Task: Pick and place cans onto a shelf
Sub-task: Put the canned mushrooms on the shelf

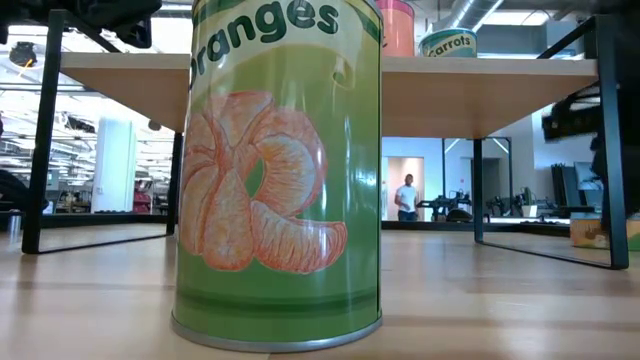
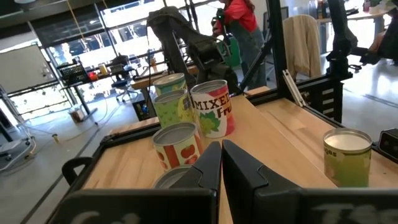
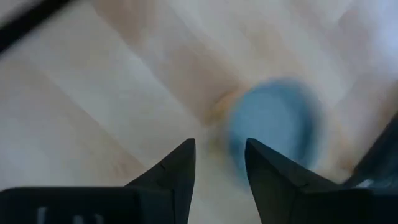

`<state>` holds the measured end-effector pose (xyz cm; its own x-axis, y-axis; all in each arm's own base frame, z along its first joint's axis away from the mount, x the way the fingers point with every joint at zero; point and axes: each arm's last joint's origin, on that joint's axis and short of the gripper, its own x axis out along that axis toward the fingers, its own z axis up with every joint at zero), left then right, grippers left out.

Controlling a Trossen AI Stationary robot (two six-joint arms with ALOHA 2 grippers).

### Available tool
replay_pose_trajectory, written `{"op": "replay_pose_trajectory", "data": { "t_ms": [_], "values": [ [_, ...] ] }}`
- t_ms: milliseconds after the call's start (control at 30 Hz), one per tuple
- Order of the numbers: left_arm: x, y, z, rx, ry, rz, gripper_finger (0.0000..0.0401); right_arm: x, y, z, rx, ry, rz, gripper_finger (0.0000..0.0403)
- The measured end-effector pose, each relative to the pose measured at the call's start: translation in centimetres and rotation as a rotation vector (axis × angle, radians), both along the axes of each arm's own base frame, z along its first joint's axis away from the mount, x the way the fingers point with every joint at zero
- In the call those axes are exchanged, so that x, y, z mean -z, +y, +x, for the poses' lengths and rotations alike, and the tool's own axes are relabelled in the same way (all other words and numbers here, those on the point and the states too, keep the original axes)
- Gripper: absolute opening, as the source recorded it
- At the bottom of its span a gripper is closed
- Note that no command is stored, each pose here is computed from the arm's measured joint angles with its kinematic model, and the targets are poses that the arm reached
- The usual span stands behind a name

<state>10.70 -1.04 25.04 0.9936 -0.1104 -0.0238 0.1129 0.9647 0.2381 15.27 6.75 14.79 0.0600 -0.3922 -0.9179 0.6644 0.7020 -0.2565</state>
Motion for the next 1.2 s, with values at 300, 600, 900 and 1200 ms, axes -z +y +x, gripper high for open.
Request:
{"op": "replay_pose_trajectory", "data": {
  "t_ms": [300, 600, 900, 1200],
  "values": [
    [0.0, 0.0, 0.0, 0.000, 0.002, 0.000, 0.0004, 0.7, -1.0, 0.0, 0.019, 0.031, 0.029, 0.0105],
    [0.0, 0.0, 0.0, 0.000, 0.001, -0.001, 0.0004, -1.1, 0.8, 0.6, -0.065, -0.012, 0.160, 0.0015],
    [0.0, 0.0, 0.0, 0.000, 0.000, -0.001, 0.0003, -4.8, 6.5, 0.0, -0.140, -0.107, 0.393, 0.0007],
    [0.0, 0.0, 0.0, -0.002, 0.000, -0.001, 0.0004, -7.7, 13.6, -2.6, -0.214, -0.361, 0.702, 0.0007]
  ]
}}
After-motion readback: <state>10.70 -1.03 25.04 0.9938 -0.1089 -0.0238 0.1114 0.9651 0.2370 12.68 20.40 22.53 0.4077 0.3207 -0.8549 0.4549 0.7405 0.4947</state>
